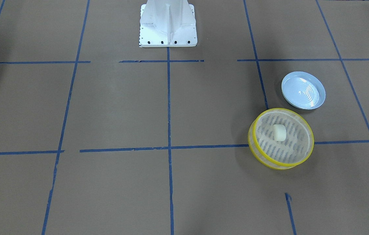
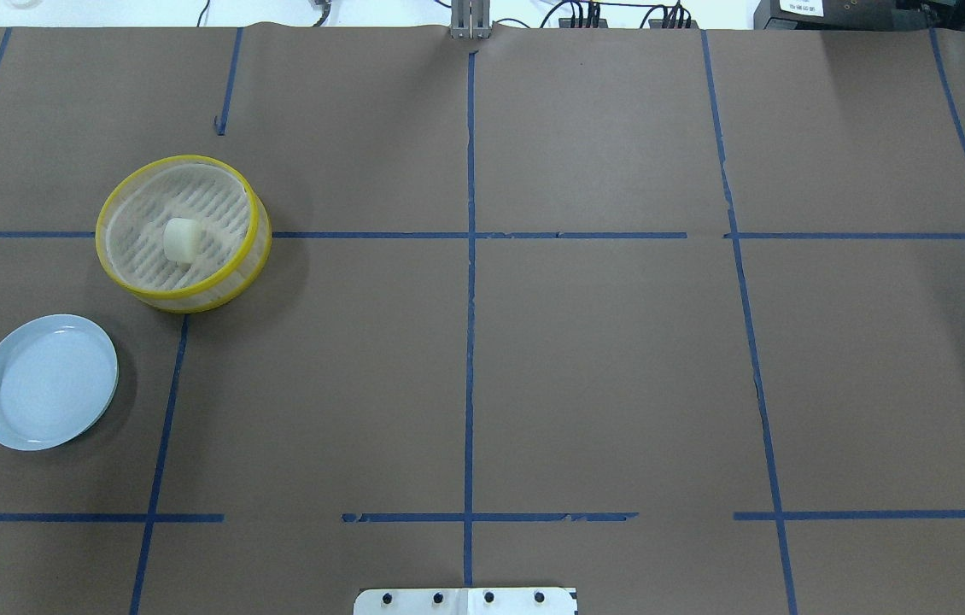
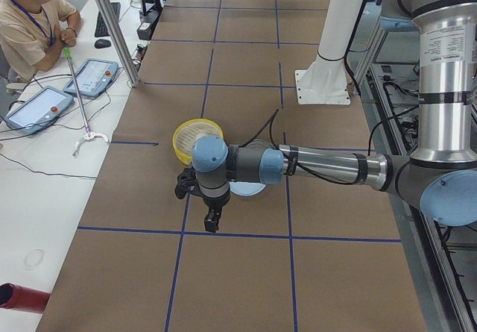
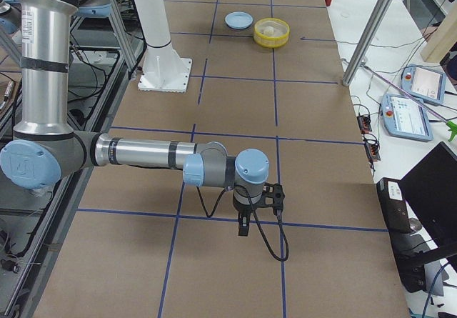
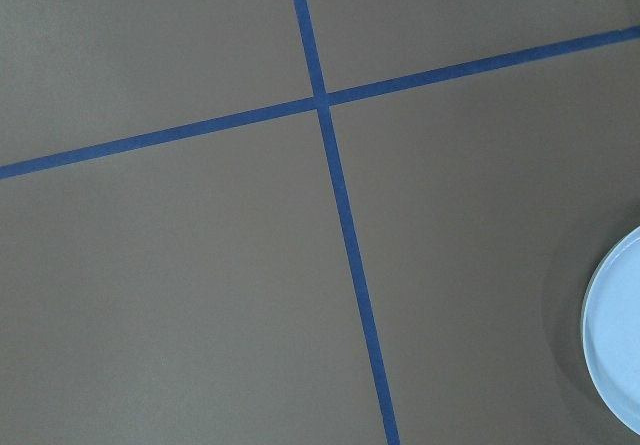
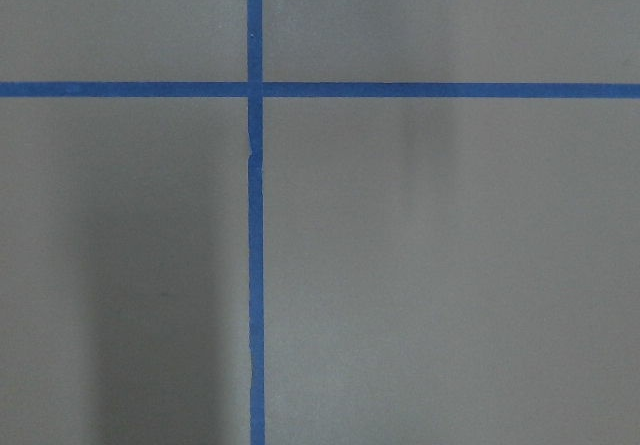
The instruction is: Place bun in steamer
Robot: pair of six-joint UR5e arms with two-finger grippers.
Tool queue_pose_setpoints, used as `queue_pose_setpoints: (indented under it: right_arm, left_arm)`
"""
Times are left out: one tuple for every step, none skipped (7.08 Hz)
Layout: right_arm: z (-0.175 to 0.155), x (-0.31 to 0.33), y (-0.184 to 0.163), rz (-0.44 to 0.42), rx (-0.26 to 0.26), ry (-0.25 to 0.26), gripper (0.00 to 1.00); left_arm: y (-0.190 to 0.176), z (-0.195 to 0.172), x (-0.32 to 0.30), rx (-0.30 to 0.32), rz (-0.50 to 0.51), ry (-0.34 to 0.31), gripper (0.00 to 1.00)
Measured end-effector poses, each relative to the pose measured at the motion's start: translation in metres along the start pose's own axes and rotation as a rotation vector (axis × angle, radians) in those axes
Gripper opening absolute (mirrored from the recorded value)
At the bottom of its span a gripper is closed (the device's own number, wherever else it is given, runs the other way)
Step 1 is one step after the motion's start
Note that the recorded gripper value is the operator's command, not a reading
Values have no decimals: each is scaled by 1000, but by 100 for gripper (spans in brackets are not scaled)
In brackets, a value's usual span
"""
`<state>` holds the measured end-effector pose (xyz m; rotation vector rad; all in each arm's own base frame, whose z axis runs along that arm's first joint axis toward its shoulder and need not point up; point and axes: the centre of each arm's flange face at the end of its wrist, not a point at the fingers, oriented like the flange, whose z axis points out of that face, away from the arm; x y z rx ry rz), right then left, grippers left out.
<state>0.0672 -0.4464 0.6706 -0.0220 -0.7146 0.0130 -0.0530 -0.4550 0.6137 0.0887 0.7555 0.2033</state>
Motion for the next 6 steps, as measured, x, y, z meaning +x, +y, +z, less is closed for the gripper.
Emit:
queue_pose_setpoints:
  right_arm:
    - [0, 0, 0, 0, 0, 0, 100]
    - [0, 0, 0, 0, 0, 0, 100]
    - [0, 0, 0, 0, 0, 0, 100]
    - [0, 0, 0, 0, 0, 0, 100]
    - [0, 0, 0, 0, 0, 0, 100]
    - [0, 0, 0, 0, 0, 0, 100]
  left_arm:
    - [-1, 1, -1, -4, -3, 0, 100]
    - [-2, 4, -4, -13, -11, 1, 100]
    - [-1, 7, -7, -20, -18, 1, 100]
    - [-1, 8, -8, -22, -21, 1, 100]
    - [-1, 8, -8, -23, -21, 2, 100]
    - [-2, 8, -8, -22, -22, 2, 100]
